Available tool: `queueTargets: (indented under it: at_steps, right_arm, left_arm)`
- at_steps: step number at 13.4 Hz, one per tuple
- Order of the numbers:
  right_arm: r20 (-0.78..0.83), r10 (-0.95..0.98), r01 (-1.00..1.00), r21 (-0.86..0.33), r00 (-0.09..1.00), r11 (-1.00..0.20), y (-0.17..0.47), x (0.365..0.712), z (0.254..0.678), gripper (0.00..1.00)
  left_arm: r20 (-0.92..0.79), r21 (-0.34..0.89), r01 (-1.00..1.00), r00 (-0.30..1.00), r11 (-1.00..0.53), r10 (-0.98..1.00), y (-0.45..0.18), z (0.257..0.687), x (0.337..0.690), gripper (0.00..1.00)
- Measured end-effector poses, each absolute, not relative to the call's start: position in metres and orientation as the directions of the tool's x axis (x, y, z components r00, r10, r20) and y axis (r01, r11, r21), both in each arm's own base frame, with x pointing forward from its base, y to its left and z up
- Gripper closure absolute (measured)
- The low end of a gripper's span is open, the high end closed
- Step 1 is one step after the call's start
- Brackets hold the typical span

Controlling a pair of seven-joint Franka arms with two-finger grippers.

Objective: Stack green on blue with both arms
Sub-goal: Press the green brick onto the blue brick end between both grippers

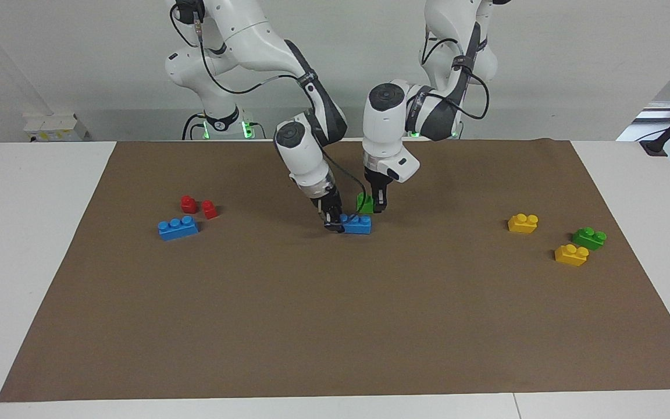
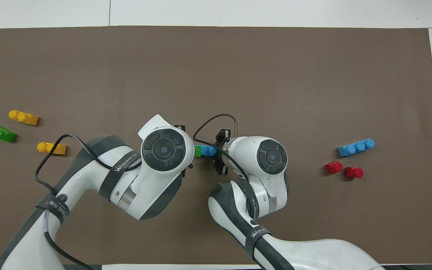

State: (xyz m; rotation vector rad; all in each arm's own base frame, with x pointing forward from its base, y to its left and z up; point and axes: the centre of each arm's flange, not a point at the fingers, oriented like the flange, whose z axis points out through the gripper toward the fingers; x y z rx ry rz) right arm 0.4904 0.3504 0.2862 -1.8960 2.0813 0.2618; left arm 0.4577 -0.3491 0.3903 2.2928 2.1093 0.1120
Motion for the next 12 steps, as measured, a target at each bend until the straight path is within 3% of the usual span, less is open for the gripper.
queueTargets:
  at_steps: [12]
  right_arm:
    - [-0.349,-0.934,-0.992,-0.075,-0.074,0.106,0.350,0.490,0.286,0.65]
  left_arm:
    - [0.023,0.139,0.988,0.069,-0.071,0.997,-0.358,0.367,0.445,0.66]
